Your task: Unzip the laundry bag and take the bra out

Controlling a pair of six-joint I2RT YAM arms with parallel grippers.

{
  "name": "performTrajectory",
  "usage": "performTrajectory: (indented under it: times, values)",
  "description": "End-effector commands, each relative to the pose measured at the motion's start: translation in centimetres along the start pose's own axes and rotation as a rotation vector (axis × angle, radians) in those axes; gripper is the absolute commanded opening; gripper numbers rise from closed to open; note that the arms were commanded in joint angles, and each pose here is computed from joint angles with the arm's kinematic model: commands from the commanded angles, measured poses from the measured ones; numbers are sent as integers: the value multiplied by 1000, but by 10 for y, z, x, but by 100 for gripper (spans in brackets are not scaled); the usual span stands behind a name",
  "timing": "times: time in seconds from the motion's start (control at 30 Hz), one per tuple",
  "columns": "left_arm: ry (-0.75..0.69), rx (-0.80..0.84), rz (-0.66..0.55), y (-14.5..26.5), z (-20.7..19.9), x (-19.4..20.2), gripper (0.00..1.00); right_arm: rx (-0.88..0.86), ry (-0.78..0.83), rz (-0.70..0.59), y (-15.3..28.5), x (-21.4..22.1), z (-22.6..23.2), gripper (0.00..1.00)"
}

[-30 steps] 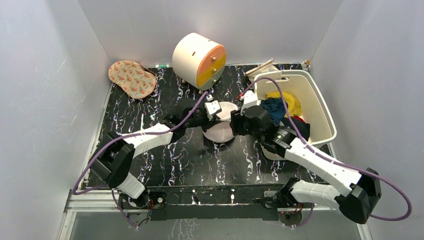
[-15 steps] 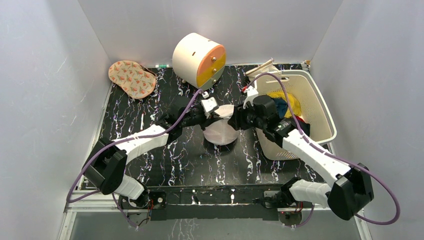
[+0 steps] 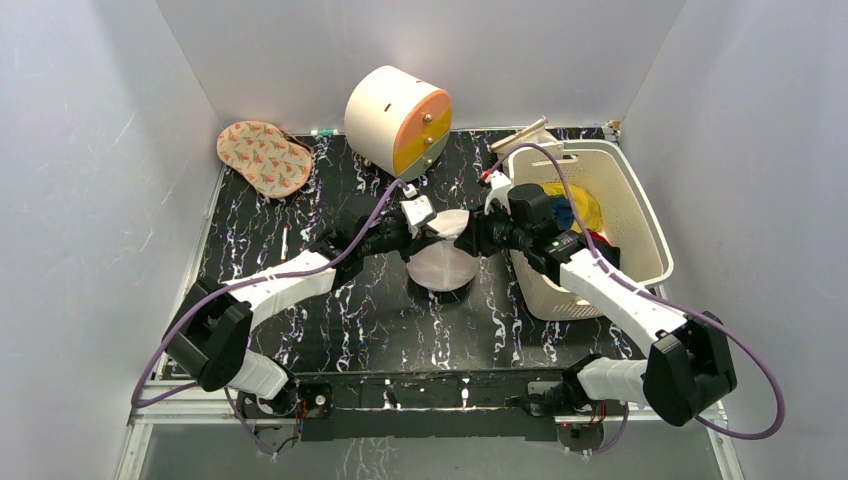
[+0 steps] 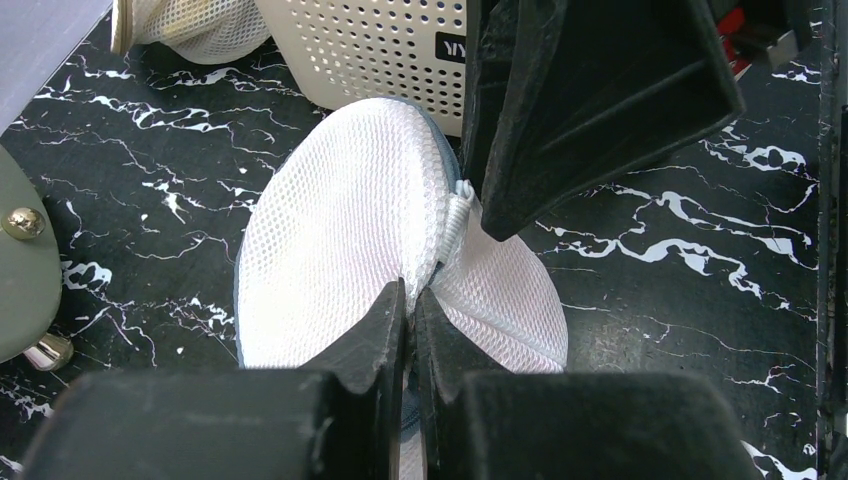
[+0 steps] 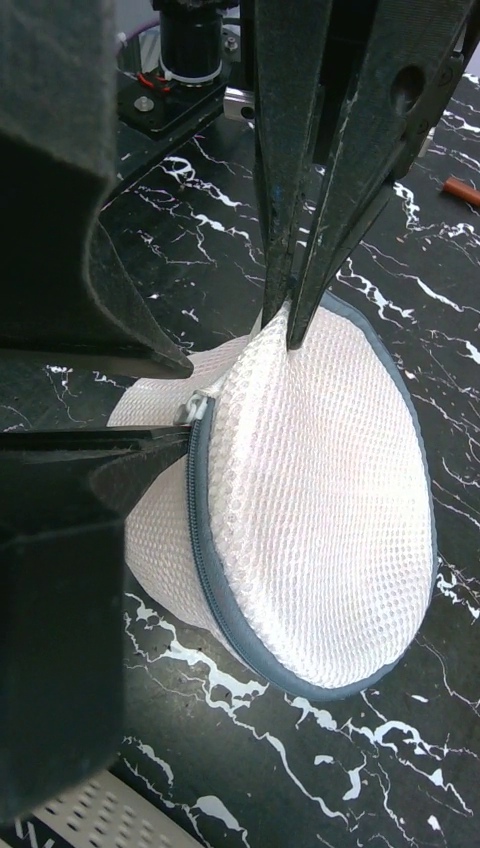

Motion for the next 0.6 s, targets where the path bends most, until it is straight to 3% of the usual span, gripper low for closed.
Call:
performTrajectory:
  times: [0.0, 0.33, 0.57]
  values:
    - [-36, 28, -82, 8, -7, -29, 0, -56, 43, -103, 0, -33, 11, 22]
    - [-31, 37, -84, 7, -9, -29, 0, 7, 2, -141, -3, -37, 0, 22]
    - [-30, 44, -95, 9, -10, -33, 0, 7, -21, -174, -4, -41, 0, 16]
Point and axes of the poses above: each gripper's point midway between its finger pads, its own y axis back along the fingers, its own z axis along the line the jaws close on, x = y × z, the point moved 1 cm from there along y, back along the fingers
